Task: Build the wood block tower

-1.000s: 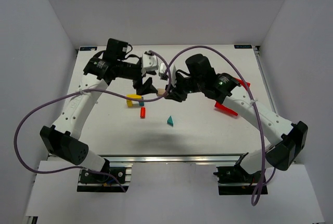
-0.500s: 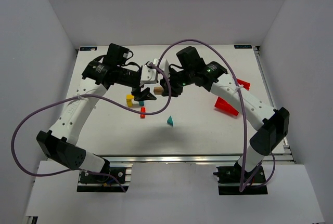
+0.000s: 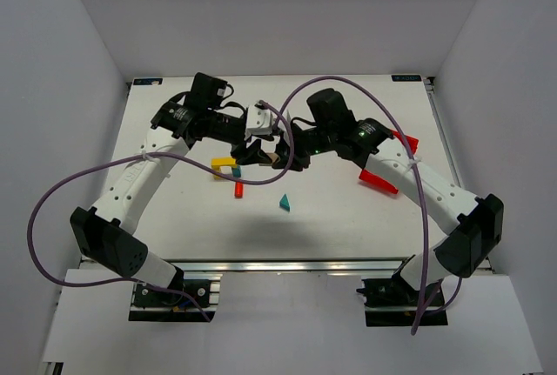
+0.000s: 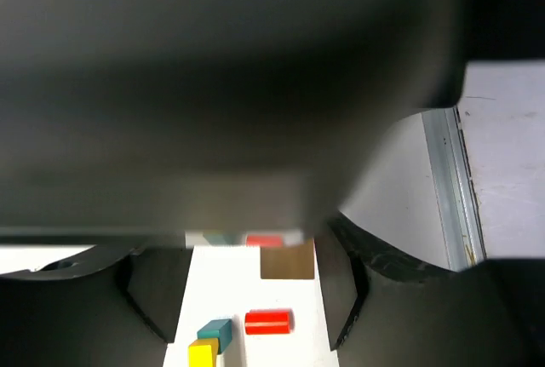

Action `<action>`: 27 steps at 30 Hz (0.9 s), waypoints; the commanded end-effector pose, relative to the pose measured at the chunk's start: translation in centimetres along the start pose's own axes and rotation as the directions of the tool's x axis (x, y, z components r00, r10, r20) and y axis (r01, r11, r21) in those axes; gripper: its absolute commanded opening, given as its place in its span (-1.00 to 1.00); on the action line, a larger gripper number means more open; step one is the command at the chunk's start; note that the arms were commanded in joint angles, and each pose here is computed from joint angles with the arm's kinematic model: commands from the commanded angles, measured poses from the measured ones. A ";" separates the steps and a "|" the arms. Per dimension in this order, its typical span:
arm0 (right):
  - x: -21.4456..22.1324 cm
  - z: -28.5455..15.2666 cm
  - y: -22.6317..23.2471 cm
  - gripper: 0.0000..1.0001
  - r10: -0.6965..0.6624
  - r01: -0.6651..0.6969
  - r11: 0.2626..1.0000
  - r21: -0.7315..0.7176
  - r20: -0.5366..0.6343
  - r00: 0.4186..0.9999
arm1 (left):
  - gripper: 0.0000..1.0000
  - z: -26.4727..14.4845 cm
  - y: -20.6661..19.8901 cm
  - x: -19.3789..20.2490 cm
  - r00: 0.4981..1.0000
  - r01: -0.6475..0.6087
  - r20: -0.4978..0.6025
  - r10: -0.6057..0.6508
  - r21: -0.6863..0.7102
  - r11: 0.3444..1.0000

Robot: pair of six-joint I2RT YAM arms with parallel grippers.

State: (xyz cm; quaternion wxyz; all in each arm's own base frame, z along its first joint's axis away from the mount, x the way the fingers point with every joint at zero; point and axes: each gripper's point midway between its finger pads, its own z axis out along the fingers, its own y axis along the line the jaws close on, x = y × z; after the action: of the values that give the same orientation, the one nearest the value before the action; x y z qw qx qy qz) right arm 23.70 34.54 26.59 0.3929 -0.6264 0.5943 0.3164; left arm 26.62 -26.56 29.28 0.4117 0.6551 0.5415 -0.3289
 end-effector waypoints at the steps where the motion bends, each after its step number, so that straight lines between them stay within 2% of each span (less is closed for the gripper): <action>1: -4.1 -1.3 0.3 -0.83 -0.115 0.113 0.993 0.020 0.144 0.983 | 0.34 0.1 0.0 0.0 1.000 0.024 0.006 -0.024 -0.016 1.000; 6: -4.5 -1.7 -1.0 -0.81 -0.095 0.081 0.992 0.099 0.144 0.985 | 0.30 0.0 -0.4 -0.1 1.000 0.015 -0.001 -0.015 -0.013 1.000; 10: -6.0 -2.7 -1.8 -0.77 -0.127 0.091 0.980 0.178 0.201 0.971 | 0.27 0.1 -0.6 0.3 1.000 0.003 -0.016 -0.004 -0.015 1.000; 15: -6.5 -4.3 -2.0 -0.73 -0.158 0.104 0.964 0.245 0.211 0.965 | 0.09 0.6 -0.5 1.1 0.999 0.011 -0.035 -0.011 -0.011 1.000; 18: -6.7 -4.4 -1.6 -0.71 -0.167 0.114 0.966 0.233 0.221 0.961 | 0.00 0.9 -0.4 1.3 0.999 0.013 -0.042 -0.014 -0.003 1.000; 22: -6.9 -4.4 -1.7 -0.68 -0.175 0.119 0.963 0.241 0.226 0.958 | 0.00 1.1 -0.5 1.7 0.998 0.013 -0.063 -0.013 0.003 1.000; 25: -6.8 -4.7 -1.8 -0.67 -0.178 0.118 0.960 0.256 0.227 0.958 | 0.18 0.8 -0.5 1.8 0.997 0.001 -0.074 -0.002 -0.009 1.000; 27: -6.8 -5.1 -1.6 -0.67 -0.184 0.121 0.957 0.263 0.229 0.956 | 0.19 0.7 -0.5 1.9 0.997 -0.006 -0.079 0.005 -0.021 1.000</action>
State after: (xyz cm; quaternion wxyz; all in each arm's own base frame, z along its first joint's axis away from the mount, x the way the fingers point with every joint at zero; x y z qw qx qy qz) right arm 24.81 33.35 27.12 0.4592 -0.5961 0.6006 0.2702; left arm 26.40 -27.69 29.01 0.4168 0.6606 0.5340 -0.3237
